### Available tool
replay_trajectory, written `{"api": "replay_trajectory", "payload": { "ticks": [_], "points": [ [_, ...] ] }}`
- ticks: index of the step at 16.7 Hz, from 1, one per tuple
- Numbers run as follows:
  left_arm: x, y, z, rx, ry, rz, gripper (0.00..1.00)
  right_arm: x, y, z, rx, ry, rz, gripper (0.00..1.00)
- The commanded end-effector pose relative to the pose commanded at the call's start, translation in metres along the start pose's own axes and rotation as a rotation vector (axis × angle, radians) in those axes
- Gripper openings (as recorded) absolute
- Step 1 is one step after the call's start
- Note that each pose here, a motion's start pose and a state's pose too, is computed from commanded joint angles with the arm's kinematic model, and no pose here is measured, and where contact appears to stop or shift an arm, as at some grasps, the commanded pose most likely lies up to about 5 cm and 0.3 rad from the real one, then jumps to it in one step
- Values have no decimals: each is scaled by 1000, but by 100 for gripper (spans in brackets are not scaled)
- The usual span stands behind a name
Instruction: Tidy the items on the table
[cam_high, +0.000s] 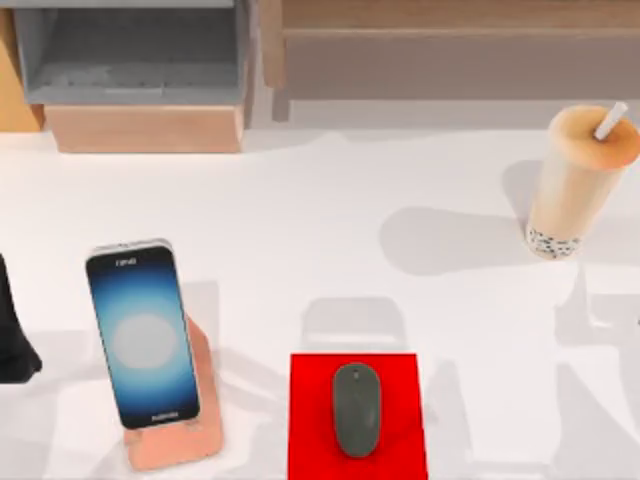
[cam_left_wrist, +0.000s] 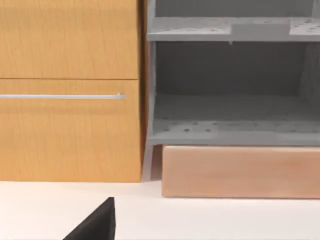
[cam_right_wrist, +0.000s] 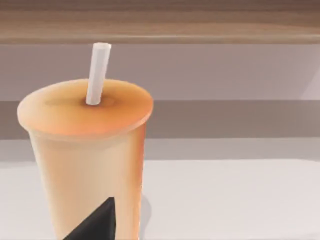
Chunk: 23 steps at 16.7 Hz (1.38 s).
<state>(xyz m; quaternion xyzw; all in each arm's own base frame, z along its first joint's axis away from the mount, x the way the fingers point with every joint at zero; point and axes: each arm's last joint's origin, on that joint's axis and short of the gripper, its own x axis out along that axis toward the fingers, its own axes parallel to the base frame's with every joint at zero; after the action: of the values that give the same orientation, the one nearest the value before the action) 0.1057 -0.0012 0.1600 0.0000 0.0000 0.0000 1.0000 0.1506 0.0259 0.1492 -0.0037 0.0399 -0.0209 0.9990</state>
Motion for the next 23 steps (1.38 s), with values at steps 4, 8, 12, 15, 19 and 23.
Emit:
{"api": "replay_trajectory", "payload": {
  "ticks": [4,8,12,15,19,23],
  "points": [
    [0,0,0,0,0,0,100,27,22,-9,-20,26,9,100],
    [0,0,0,0,0,0,100,58,45,-30,-37,38,27,100],
    [0,0,0,0,0,0,100,86,63,-53,-31,-1,36,100],
    [0,0,0,0,0,0,100,103,70,-62,-11,-60,29,100],
    [0,0,0,0,0,0,100,108,71,-64,-3,-81,25,100],
    [0,0,0,0,0,0,100,108,71,-64,-3,-79,26,100]
  ]
}}
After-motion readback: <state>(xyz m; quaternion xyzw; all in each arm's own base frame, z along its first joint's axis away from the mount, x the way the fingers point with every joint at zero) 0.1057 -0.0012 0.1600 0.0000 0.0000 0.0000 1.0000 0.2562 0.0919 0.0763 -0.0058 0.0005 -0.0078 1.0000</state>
